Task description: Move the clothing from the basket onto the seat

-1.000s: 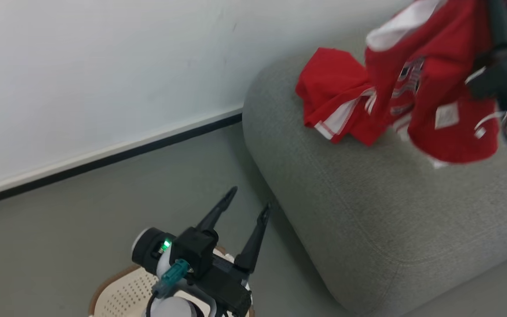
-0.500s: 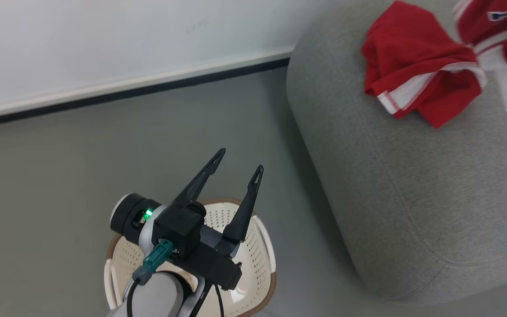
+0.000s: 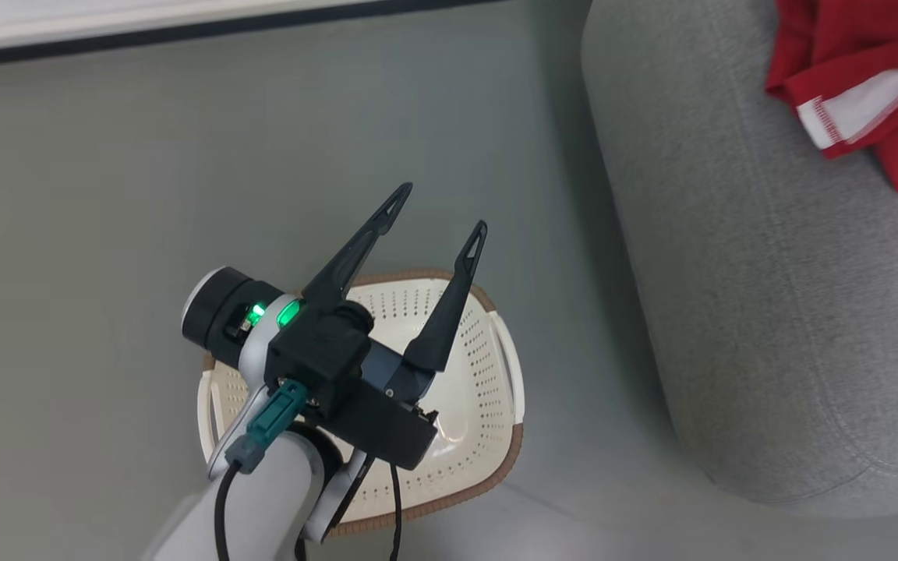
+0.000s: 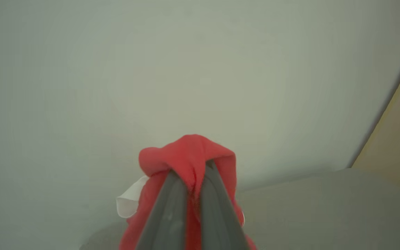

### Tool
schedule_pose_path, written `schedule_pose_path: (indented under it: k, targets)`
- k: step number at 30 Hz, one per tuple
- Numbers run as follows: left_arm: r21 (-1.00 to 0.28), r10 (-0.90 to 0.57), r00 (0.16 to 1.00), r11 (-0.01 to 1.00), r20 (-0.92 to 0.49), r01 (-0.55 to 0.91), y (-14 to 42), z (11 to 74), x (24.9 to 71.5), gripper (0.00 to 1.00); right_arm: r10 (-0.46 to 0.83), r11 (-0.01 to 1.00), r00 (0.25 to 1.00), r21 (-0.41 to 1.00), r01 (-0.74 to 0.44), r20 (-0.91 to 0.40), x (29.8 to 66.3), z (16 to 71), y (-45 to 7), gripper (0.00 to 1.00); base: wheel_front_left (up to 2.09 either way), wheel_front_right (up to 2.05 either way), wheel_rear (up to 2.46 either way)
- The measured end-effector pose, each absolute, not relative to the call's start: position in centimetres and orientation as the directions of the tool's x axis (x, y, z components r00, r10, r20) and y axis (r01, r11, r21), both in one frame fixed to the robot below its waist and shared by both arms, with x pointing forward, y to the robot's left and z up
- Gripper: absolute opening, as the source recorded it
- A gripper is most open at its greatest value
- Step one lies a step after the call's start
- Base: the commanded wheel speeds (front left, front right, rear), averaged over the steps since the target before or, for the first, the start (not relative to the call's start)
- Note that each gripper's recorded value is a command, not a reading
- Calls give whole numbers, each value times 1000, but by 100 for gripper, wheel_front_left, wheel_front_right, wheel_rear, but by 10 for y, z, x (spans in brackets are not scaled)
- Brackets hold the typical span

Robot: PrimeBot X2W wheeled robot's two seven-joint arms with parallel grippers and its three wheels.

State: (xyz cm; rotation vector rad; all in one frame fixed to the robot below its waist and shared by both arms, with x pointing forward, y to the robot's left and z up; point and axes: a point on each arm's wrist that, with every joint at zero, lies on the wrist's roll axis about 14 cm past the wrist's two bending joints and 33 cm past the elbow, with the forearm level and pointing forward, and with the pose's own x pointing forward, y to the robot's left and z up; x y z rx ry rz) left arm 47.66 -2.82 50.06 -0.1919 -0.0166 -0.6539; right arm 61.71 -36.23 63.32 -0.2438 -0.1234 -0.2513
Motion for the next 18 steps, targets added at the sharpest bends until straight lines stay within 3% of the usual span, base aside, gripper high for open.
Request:
schedule_pose_path:
  k: [6, 11, 12, 13, 14, 15, 17, 18]
  targets:
    - [-159, -599, 800, 786, 45, 597, -26, 480, 491, 100, -195, 956, 980, -231, 183, -33, 632, 535, -333, 0, 0, 0, 0]
    - [-159, -611, 791, 780, 9, 605, -28, 464, 491, 100, -174, 961, 977, -237, 142, -120, 630, 492, -321, 0, 0, 0, 0]
    - [-160, -613, 790, 779, 6, 606, -29, 462, 491, 100, -168, 963, 978, -234, 135, -127, 629, 488, -319, 5, 0, 0, 0]
    - [-160, -616, 788, 777, 4, 608, -30, 462, 490, 100, -166, 963, 978, -234, 132, -131, 628, 486, -317, 16, 0, 0, 0]
    - [-161, -619, 785, 775, 2, 611, -31, 461, 490, 100, -161, 964, 978, -233, 127, -133, 627, 486, -316, 36, 0, 0, 0]
    - [-161, -622, 783, 773, 0, 614, -32, 460, 489, 100, -153, 966, 979, -231, 119, -137, 625, 485, -314, 46, 0, 0, 0]
    - [-160, -625, 781, 771, -2, 616, -34, 460, 489, 100, -148, 967, 979, -229, 115, -137, 623, 485, -314, 100, 0, 0, 0]
    - [-159, -627, 779, 770, -3, 618, -35, 460, 489, 100, -144, 968, 980, -225, 110, -140, 622, 485, -313, 100, 0, 0, 0]
